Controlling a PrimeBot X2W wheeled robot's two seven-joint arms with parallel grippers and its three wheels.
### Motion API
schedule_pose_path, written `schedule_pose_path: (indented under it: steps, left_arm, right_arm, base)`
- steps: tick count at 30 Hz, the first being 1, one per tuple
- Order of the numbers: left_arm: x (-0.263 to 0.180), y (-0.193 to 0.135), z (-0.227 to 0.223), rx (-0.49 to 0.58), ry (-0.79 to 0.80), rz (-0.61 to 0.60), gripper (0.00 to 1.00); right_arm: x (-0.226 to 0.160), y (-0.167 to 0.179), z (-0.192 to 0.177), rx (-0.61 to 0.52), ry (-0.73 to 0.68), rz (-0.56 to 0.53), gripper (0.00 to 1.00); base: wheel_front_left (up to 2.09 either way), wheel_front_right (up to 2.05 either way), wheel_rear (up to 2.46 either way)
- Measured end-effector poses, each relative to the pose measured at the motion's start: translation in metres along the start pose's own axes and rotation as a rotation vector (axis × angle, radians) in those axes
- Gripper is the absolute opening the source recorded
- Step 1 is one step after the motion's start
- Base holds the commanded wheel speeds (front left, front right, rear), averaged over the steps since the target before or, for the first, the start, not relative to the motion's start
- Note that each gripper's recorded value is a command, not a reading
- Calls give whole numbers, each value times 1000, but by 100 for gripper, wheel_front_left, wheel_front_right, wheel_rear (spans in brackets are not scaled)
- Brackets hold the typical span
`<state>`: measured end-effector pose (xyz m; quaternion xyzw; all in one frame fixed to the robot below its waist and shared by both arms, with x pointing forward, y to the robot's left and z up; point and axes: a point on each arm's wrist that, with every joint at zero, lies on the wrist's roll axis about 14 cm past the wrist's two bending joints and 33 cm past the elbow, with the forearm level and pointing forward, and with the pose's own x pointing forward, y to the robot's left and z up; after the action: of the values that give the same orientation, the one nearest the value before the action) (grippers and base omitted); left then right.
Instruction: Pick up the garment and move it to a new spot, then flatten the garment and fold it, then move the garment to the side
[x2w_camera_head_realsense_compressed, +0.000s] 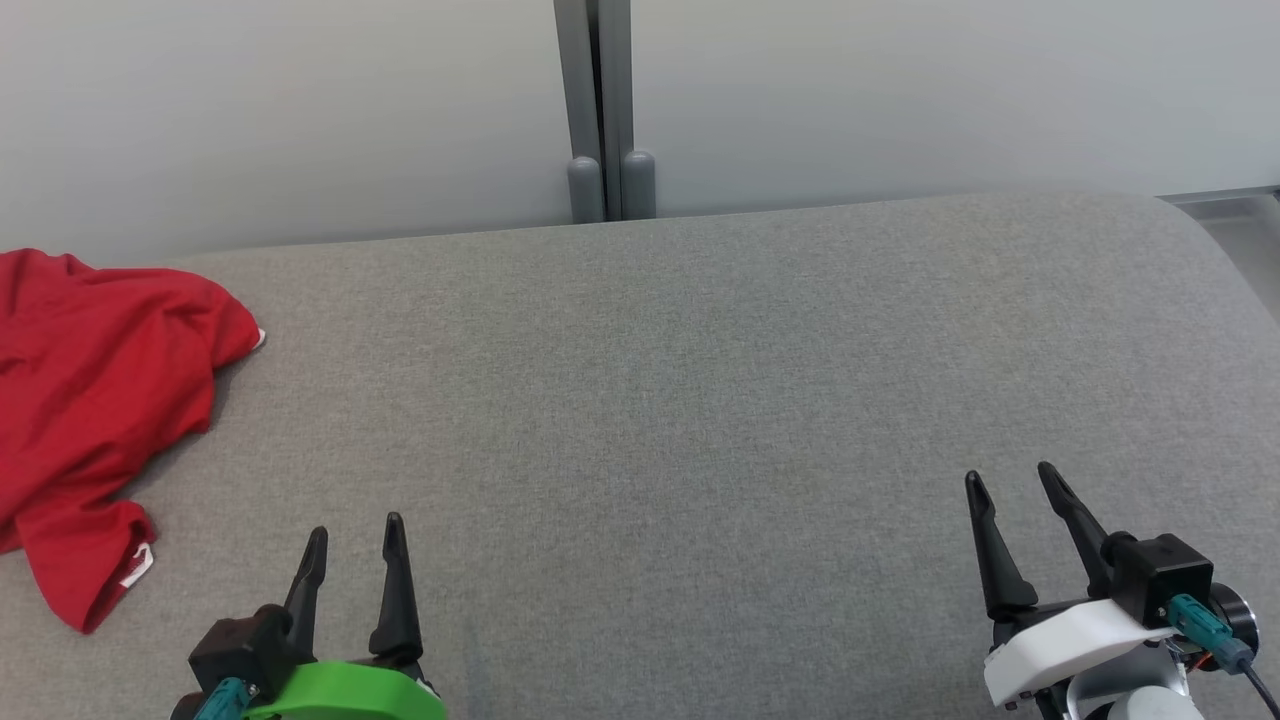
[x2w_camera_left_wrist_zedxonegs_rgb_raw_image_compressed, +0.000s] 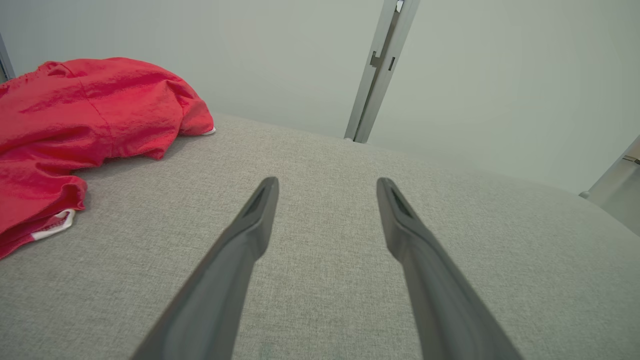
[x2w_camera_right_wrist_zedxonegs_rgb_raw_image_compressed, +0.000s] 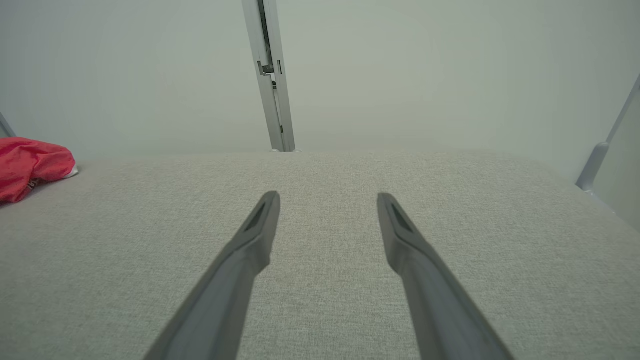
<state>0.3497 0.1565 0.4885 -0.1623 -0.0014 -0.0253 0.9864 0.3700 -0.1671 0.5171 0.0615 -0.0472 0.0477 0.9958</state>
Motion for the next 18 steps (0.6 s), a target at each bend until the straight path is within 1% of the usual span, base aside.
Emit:
schedule_pose_path:
  steps: [18]
  left_arm:
    - [-4,-2,-3,95,-5,-18,100]
  right_arm:
    - [1,8,3,-121,-21,43,100]
  base:
    - [0,0,0]
